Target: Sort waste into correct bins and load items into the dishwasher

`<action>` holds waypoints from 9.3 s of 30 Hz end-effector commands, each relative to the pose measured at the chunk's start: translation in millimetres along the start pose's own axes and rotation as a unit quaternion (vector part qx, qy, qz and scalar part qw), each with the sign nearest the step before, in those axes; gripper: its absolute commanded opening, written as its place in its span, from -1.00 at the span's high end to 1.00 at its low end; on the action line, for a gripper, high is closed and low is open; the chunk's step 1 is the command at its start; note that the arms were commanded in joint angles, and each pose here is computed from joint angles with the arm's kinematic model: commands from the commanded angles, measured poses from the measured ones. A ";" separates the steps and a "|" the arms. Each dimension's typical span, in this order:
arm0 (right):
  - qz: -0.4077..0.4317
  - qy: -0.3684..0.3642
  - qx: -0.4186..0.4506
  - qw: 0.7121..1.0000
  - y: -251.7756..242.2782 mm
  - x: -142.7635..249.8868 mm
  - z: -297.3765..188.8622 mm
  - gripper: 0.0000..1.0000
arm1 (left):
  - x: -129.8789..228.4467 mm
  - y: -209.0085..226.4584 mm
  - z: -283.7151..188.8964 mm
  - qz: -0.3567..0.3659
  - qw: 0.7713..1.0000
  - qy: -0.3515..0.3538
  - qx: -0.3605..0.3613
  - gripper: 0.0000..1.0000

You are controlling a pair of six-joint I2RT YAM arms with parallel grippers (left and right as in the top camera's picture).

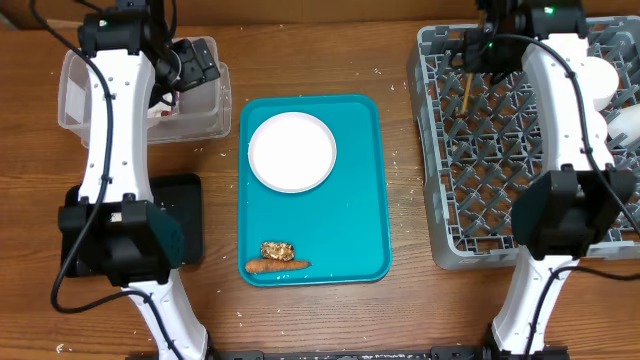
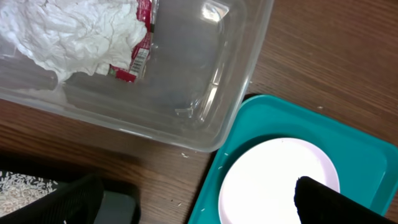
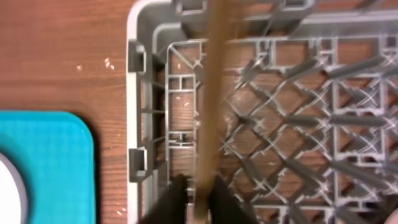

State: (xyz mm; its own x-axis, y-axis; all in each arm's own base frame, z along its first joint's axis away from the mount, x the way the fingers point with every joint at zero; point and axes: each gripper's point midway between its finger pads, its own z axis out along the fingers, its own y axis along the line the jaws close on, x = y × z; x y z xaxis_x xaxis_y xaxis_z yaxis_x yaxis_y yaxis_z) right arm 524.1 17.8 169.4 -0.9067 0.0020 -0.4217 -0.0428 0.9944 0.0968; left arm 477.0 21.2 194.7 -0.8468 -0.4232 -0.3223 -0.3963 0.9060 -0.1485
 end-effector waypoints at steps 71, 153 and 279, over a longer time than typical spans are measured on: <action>-0.118 0.376 -0.090 0.915 348.1 352.4 32.5 -1.00 | 2.2 5.2 15.0 -0.008 1.000 0.018 -0.008 -1.00; 0.178 0.078 0.040 0.980 67.6 52.8 -83.4 -1.00 | 74.9 -68.8 3.0 0.155 0.972 0.131 0.121 -1.00; 0.459 -0.034 0.040 0.887 -195.4 47.6 -129.4 -1.00 | 208.4 -59.9 39.6 0.222 0.936 0.245 -0.120 0.26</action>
State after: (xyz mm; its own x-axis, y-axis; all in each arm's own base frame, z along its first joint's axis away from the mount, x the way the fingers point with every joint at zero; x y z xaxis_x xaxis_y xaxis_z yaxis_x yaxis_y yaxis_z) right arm 435.2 -190.2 236.1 -0.5229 0.8207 -0.2301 0.7439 0.5712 0.3469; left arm 314.8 -151.5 80.9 -0.9619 0.1342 0.2384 0.1582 0.9838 0.0845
